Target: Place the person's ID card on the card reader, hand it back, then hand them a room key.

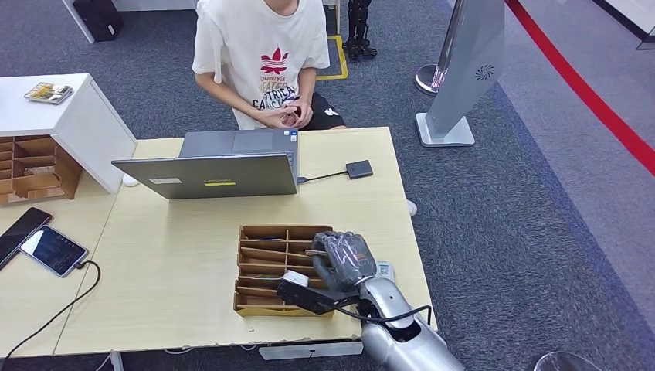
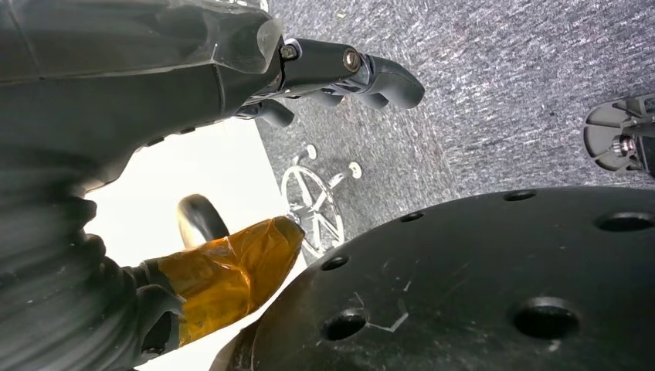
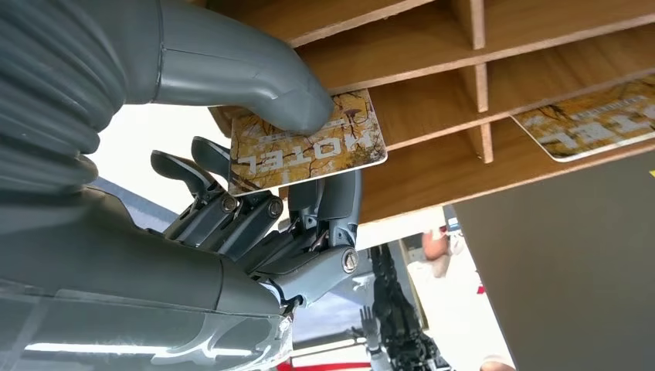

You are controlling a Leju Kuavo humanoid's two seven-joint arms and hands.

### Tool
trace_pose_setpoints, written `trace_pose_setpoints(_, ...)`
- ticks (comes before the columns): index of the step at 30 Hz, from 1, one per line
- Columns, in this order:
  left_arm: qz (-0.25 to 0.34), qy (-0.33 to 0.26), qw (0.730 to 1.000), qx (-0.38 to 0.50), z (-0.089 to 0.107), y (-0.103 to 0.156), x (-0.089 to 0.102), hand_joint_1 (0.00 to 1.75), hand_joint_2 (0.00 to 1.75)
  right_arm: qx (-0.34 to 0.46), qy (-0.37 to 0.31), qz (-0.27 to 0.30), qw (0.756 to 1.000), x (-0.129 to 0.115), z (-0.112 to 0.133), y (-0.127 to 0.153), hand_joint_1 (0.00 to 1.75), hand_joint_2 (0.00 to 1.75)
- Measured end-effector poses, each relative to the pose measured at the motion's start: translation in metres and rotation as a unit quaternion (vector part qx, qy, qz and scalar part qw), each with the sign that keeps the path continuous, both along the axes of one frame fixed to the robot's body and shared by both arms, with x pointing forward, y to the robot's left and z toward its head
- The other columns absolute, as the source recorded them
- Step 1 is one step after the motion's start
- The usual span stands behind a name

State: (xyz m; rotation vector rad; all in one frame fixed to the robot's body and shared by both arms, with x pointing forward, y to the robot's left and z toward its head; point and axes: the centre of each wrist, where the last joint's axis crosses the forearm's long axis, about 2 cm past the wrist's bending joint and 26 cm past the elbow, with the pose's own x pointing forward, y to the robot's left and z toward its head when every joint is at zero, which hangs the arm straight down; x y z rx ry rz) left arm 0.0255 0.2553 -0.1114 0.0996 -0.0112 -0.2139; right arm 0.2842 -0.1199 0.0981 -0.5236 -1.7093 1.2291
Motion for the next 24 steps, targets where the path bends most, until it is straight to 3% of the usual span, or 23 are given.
trace_pose_setpoints(10, 0.009, -0.004, 1.0, 0.001, 0.0, 0.0, 0.0, 0.0, 1.75, 0.149, -0.021, 0.023, 0.988, 0.001, 0.034, 0.001, 1.75, 1.75)
trace_pose_setpoints(12, 0.014, -0.006, 1.0, 0.001, 0.0, 0.0, -0.001, 0.0, 1.75, 0.247, -0.007, 0.047, 0.968, -0.003, 0.045, 0.001, 1.75, 1.75)
trace_pose_setpoints(15, 0.018, -0.01, 1.0, 0.005, 0.0, 0.0, -0.003, 0.0, 1.75, 0.417, 0.025, 0.093, 0.904, -0.008, 0.074, -0.002, 1.75, 1.75)
trace_pose_setpoints(18, 0.018, -0.012, 1.0, 0.008, 0.0, 0.001, -0.003, 0.0, 1.75, 0.517, 0.03, 0.129, 0.845, -0.012, 0.101, -0.01, 1.75, 1.75)
trace_pose_setpoints(21, 0.016, -0.013, 1.0, 0.009, 0.0, 0.001, -0.003, 0.0, 1.75, 0.549, 0.014, 0.148, 0.822, -0.013, 0.118, -0.017, 1.75, 1.75)
trace_pose_setpoints(24, 0.006, -0.014, 1.0, 0.011, 0.0, 0.002, -0.002, 0.0, 1.75, 0.545, 0.0, 0.16, 0.823, -0.01, 0.128, -0.019, 1.75, 1.75)
